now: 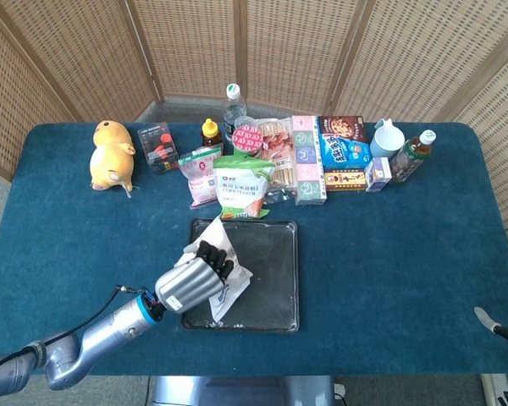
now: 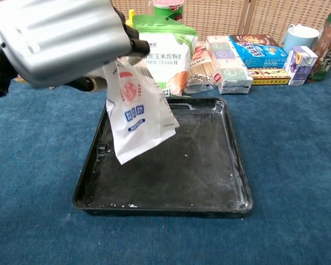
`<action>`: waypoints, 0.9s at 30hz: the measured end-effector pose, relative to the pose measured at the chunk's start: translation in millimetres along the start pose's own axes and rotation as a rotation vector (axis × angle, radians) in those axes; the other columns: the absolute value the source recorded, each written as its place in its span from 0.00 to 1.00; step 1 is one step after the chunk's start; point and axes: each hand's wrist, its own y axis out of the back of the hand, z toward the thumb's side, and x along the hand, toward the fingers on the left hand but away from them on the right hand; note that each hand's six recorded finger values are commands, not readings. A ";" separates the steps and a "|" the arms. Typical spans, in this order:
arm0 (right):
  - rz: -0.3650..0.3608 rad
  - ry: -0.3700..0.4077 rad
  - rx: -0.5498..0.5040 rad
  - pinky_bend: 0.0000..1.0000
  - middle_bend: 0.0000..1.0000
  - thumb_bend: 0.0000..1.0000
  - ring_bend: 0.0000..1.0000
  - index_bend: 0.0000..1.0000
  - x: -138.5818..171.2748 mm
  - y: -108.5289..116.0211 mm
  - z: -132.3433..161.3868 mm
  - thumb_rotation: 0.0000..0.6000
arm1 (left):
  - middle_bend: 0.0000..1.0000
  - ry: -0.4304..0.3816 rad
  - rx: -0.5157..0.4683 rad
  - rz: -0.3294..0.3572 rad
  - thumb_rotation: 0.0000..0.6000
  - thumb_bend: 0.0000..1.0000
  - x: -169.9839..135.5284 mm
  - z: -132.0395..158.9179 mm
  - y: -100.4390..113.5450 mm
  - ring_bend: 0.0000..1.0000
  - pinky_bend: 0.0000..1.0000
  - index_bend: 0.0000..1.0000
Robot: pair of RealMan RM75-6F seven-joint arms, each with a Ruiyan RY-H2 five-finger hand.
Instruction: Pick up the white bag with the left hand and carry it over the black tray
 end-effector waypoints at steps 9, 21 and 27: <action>0.006 0.006 0.009 0.00 0.00 0.00 0.03 0.02 0.2 -2.6 2.3 1.00 | 0.74 0.281 -0.501 -0.090 1.00 0.52 -28.5 -34.3 -32.0 0.66 0.68 0.86; 0.025 0.014 0.031 0.00 0.00 0.00 0.03 0.02 -0.1 -11.0 6.0 1.00 | 0.30 0.741 -1.177 -0.186 0.96 0.35 -97.2 -43.8 -124.8 0.22 0.27 0.50; 0.024 0.015 0.028 0.00 0.00 0.00 0.03 0.02 -0.1 -9.9 5.2 1.00 | 0.00 0.744 -1.314 -0.274 0.84 0.00 -113.6 -28.6 -138.5 0.00 0.05 0.00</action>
